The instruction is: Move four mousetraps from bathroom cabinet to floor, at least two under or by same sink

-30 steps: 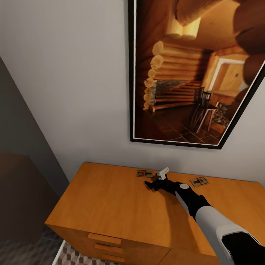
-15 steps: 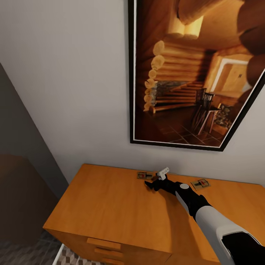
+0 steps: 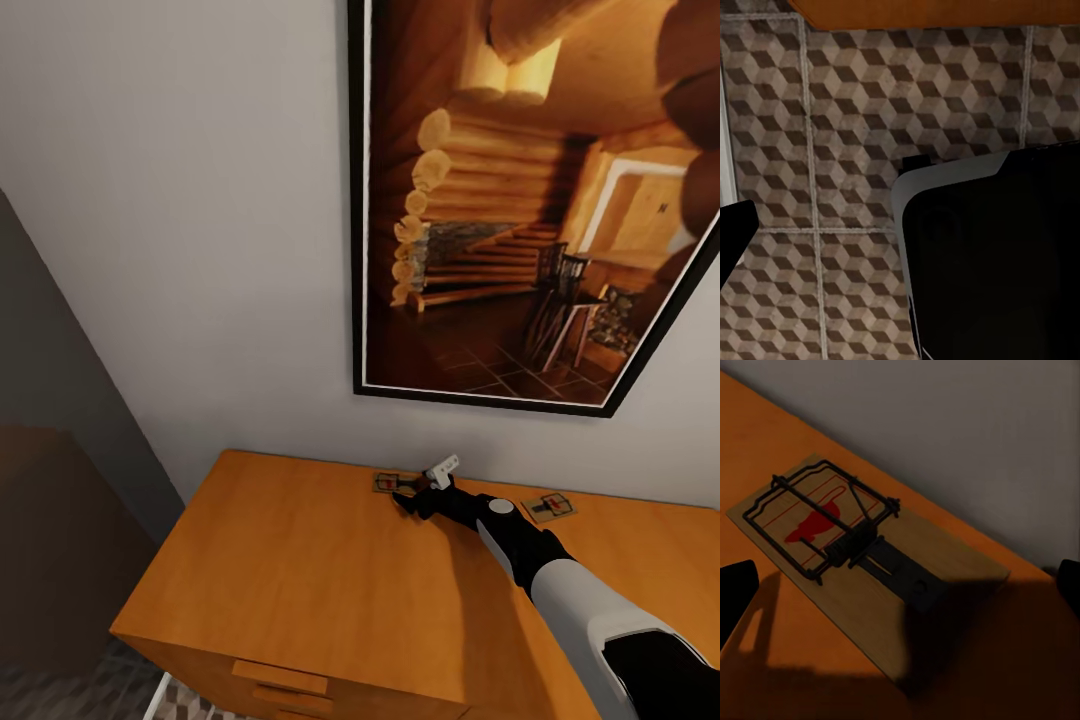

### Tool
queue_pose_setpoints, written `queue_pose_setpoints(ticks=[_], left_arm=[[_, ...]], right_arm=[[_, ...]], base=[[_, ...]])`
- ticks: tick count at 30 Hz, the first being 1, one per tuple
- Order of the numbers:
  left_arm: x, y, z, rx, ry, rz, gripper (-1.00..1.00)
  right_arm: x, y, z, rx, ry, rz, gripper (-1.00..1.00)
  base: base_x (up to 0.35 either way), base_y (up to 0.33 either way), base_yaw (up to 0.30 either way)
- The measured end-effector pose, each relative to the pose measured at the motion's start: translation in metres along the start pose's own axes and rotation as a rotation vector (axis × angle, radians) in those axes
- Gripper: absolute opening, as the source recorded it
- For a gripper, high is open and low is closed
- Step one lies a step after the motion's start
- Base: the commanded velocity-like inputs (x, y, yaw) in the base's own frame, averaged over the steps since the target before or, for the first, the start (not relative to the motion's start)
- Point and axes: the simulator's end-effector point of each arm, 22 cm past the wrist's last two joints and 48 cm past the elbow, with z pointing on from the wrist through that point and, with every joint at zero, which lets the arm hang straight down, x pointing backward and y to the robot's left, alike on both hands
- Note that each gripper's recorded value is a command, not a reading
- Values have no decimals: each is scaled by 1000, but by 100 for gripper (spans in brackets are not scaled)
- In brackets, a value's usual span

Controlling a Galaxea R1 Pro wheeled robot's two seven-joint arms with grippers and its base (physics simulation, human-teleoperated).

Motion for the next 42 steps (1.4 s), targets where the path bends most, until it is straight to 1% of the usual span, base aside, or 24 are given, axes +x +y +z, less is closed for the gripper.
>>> queue_pose_setpoints(ticks=[36,42], left_arm=[[0,0,0,0,0,1,100],[0,0,0,0,0,0,100]], right_arm=[[-1,4,2,-4,-1,0,100],[0,7,3,-12,5,-17,100]], base=[[0,0,0],[0,0,0]])
